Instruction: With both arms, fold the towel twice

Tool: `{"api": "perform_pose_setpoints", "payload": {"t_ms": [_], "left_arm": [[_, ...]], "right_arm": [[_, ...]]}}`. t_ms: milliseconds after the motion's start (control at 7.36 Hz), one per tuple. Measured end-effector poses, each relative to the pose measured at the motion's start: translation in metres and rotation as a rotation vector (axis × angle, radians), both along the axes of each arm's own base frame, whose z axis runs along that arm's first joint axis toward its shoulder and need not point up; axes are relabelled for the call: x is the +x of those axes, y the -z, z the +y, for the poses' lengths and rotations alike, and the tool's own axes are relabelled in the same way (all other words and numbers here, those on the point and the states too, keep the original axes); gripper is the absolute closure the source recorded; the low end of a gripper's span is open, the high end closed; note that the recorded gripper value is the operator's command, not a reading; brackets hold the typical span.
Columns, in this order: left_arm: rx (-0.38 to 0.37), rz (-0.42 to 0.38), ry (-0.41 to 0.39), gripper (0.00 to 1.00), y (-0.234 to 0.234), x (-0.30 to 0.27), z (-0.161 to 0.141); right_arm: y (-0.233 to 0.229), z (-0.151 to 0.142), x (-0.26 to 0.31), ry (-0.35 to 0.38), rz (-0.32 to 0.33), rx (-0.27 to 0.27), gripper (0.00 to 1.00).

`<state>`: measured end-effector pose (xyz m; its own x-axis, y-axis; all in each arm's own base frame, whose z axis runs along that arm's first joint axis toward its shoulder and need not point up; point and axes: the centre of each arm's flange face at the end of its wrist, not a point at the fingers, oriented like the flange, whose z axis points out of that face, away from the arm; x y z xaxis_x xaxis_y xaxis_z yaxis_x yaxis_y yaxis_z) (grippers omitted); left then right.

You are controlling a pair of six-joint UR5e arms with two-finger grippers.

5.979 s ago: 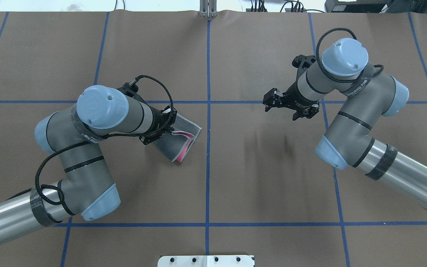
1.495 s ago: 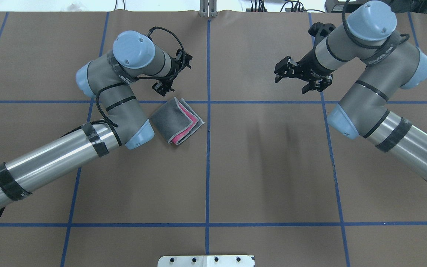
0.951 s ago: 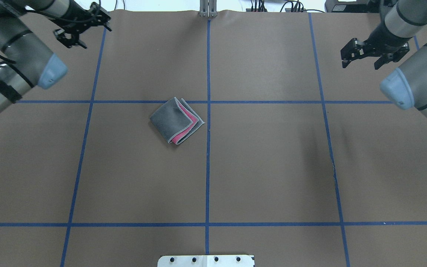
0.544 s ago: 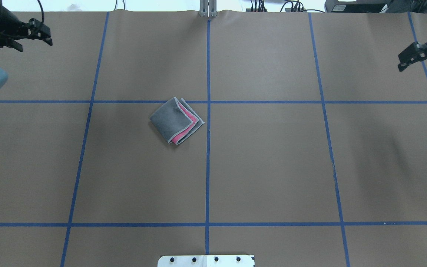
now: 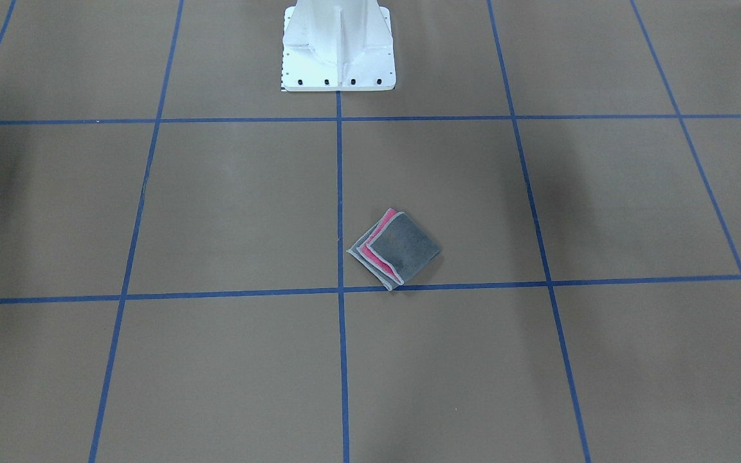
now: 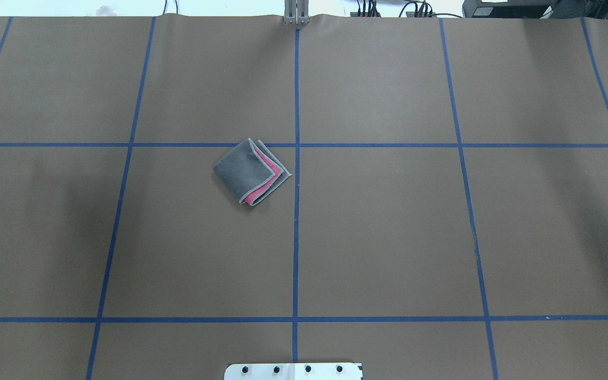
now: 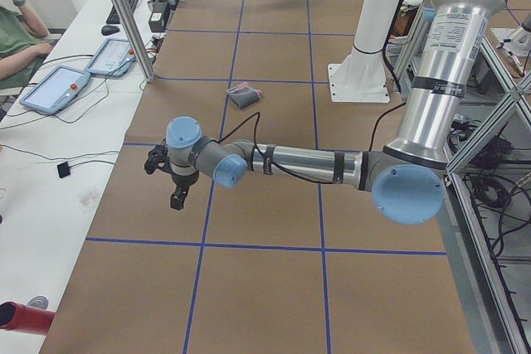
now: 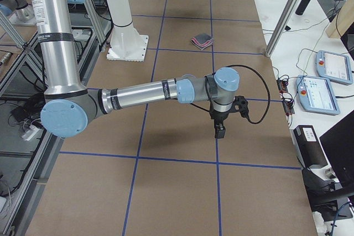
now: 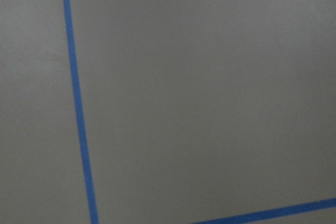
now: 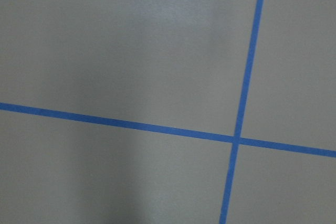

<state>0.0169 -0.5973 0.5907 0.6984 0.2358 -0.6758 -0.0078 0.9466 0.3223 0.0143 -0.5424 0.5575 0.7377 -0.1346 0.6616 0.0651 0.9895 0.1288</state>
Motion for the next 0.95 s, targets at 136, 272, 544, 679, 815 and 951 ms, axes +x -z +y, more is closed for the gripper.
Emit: {"api": "perform_pose_setpoints", "payload": {"t_ms": [136, 272, 544, 679, 815, 951], "left_arm": [[0.056, -0.007, -0.021, 0.00, -0.011, -0.037, 0.013], [0.105, -0.045, -0.048, 0.00, -0.026, -0.063, 0.029], [0.105, -0.166, -0.065, 0.00, -0.072, -0.084, 0.062], [0.089, -0.218, -0.059, 0.00, -0.086, -0.088, 0.067], [0.083, -0.240, -0.049, 0.00, -0.086, -0.089, 0.068], [0.062, -0.224, -0.027, 0.00, -0.077, -0.084, 0.069]], "right_arm": [[-0.004, 0.008, 0.006, -0.005, -0.001, 0.002, 0.01], [-0.016, 0.017, 0.010, -0.009, 0.010, -0.018, 0.01], [-0.036, 0.030, 0.017, -0.017, 0.100, -0.036, 0.01], [-0.040, 0.031, 0.017, -0.018, 0.141, -0.036, 0.01], [-0.042, 0.032, 0.017, -0.017, 0.143, -0.043, 0.01], [-0.042, 0.034, 0.015, -0.016, 0.118, -0.054, 0.01]]}}
